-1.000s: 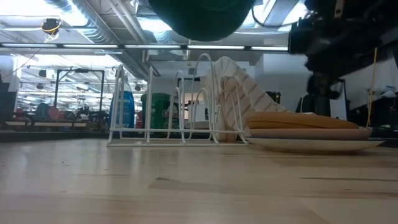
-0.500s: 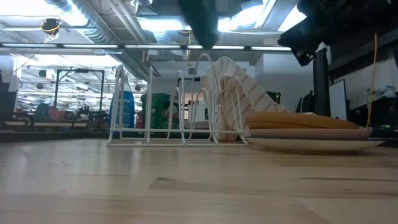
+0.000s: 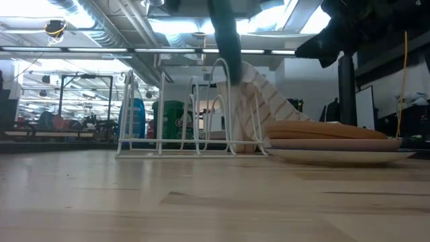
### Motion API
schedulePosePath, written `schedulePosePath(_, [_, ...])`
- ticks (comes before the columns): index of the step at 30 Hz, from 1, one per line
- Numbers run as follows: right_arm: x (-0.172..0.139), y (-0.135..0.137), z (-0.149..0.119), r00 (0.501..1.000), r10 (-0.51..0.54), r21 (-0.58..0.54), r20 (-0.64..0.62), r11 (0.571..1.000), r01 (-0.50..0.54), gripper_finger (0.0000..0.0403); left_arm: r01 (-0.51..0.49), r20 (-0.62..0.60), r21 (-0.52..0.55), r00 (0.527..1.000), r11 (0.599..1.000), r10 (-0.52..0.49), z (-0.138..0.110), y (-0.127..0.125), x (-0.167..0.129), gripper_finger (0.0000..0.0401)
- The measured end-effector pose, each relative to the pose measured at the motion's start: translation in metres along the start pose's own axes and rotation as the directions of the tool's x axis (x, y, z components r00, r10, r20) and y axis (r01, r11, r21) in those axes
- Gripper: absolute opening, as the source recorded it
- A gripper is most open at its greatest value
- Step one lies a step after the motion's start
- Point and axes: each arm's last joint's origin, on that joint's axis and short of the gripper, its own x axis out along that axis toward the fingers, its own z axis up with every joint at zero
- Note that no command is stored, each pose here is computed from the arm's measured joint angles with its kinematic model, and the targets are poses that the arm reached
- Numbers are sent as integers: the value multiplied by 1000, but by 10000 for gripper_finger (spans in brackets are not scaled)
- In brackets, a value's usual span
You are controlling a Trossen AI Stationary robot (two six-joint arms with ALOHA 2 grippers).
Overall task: Sort dishes
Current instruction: Put the green plate into the dish rack
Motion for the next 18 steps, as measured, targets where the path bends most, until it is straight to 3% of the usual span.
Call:
schedulePosePath(7, [0, 0, 0, 1000, 0, -1, -1, 1000, 0, 58, -103, 27, -57, 994, 993, 105, -8, 23, 29, 7])
schedulePosePath(18, [0, 0, 0, 1000, 9, -1, -4, 1000, -9, 58, -177, -35, 15, 984, 984, 177, -34, 52, 60, 12])
